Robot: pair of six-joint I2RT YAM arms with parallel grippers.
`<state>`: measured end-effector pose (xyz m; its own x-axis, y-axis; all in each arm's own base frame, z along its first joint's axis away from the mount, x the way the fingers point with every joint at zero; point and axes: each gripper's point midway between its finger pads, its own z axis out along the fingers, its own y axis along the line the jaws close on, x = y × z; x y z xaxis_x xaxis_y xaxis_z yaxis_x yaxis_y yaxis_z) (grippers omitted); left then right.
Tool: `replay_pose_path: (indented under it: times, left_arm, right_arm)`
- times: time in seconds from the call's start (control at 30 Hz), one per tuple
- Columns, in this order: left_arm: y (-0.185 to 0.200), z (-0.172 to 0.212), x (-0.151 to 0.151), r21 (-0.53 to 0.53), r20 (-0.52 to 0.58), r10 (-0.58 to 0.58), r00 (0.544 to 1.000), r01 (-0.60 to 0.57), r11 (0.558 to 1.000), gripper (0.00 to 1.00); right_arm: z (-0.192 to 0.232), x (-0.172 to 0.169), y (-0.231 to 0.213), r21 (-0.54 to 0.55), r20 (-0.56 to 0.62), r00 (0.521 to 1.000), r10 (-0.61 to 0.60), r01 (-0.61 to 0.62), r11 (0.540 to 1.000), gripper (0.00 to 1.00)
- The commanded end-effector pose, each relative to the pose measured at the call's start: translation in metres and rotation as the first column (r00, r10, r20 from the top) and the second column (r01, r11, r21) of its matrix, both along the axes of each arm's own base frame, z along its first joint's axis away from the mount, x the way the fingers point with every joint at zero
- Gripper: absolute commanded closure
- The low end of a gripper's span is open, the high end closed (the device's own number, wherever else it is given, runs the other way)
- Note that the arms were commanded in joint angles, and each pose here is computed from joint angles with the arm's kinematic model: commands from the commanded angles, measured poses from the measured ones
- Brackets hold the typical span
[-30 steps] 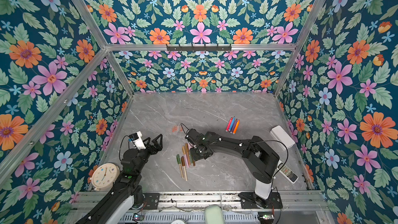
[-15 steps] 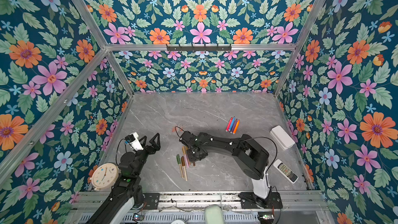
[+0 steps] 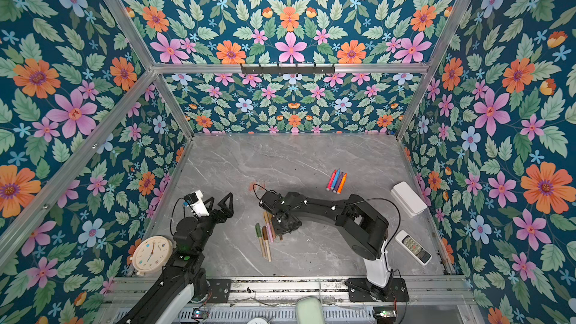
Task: Open the pen caps
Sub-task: 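Lower the right gripper onto the brown pen with pink cap and close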
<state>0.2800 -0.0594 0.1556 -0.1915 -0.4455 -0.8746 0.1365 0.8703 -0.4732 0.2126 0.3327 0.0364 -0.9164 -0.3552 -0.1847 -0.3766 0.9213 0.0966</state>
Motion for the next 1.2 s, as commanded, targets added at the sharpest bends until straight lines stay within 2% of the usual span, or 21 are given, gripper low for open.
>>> replay_pose_path:
  times: [0.0,0.37,0.77,1.17]
  left_arm:
    - [-0.001,0.004,0.002,0.003,0.006,-0.002,1.000,0.002,1.000,0.00]
    - [-0.002,0.002,0.003,0.004,-0.001,-0.007,1.000,0.007,1.000,0.00]
    - [-0.002,0.001,0.004,0.004,-0.006,-0.008,1.000,0.008,1.000,0.00]
    - [-0.003,0.000,0.005,0.003,-0.015,-0.012,1.000,0.012,1.000,0.00]
  right_arm:
    - [-0.001,0.001,-0.002,-0.017,0.008,1.000,-0.010,0.011,1.000,0.66]
    - [-0.010,-0.002,0.006,-0.014,-0.025,1.000,0.004,-0.005,1.000,0.67]
    - [-0.002,-0.002,0.011,0.004,-0.007,1.000,0.015,-0.015,1.000,0.67]
    - [-0.014,-0.005,0.009,-0.025,-0.029,0.999,0.014,-0.015,1.000,0.67]
